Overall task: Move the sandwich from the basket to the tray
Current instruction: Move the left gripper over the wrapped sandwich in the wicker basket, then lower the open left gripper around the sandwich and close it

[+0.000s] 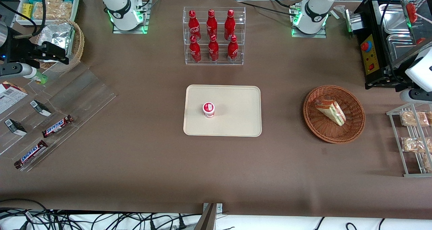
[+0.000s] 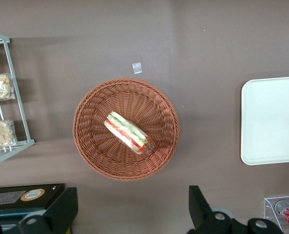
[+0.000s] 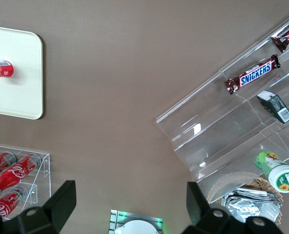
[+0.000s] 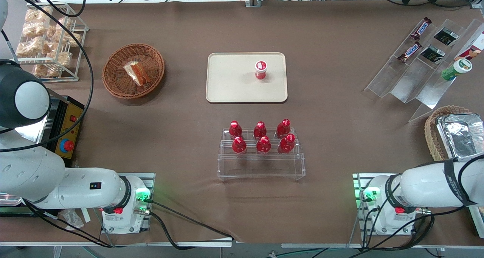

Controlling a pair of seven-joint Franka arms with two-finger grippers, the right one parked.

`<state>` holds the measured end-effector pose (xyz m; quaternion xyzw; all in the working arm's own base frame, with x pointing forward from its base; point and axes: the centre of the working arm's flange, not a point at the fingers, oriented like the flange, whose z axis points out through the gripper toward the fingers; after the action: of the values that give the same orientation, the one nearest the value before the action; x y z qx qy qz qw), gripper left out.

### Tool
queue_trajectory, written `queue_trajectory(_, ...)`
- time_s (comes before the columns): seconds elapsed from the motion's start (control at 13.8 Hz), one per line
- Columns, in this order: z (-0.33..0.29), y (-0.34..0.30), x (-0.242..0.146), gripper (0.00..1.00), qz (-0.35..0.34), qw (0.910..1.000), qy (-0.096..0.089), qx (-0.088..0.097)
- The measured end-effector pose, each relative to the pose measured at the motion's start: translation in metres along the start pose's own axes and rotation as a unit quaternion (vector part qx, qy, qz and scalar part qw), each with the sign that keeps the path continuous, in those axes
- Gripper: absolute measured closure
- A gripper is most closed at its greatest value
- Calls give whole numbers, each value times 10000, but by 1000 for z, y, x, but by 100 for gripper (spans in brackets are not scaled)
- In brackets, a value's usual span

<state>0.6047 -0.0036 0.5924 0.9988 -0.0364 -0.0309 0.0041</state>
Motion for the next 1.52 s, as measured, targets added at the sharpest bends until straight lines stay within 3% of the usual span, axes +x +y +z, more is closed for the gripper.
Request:
queue_trajectory(0.29,1,-1,0,0,-3,10000,-15,27)
queue_trajectory(0.43,14,-5,2,0,-30,9997,-151,203)
queue_trajectory(0.58,43,-7,7,0,-121,9991,-307,273)
queue_trajectory(0.8,99,-7,12,0,-684,9966,-307,350)
queue_trajectory(1.3,191,0,-1,0,-2355,9710,-109,398)
queue_trajectory(1.52,220,2,-9,0,-2942,9551,113,334)
